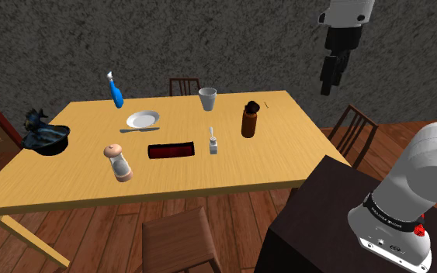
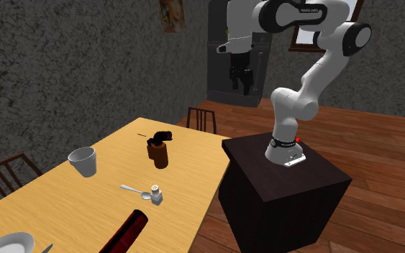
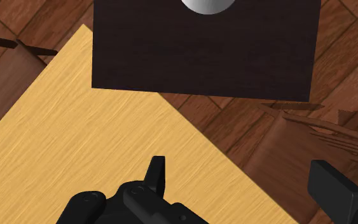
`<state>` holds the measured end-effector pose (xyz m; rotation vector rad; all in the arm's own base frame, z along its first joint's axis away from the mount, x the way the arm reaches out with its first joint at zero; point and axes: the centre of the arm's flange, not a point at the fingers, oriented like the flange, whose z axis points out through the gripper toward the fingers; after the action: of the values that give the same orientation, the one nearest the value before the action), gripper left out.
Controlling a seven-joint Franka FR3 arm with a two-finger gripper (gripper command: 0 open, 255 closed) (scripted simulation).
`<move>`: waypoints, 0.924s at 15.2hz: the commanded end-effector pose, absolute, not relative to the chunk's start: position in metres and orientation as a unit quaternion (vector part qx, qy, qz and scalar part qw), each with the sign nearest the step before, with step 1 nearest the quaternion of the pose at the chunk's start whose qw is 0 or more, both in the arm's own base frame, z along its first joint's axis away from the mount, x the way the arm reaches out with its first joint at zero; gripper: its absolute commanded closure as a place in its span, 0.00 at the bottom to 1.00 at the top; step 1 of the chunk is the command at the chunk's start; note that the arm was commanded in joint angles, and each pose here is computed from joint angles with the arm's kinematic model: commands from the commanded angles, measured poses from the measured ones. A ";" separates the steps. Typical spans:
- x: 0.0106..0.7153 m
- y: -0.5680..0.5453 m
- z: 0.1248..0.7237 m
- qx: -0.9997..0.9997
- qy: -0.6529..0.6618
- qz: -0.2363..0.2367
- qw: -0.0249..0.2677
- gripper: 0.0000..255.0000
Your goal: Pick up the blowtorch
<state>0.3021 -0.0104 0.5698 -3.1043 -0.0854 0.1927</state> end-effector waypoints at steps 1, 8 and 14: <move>0.302 -0.010 0.570 -0.998 -0.027 0.062 0.015 0.00; 0.378 -0.027 0.521 -0.998 0.030 0.058 0.023 0.00; 0.441 -0.048 0.479 -0.995 0.080 0.055 0.030 0.00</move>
<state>0.4302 -0.0442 0.4877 -3.0708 0.2185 0.1737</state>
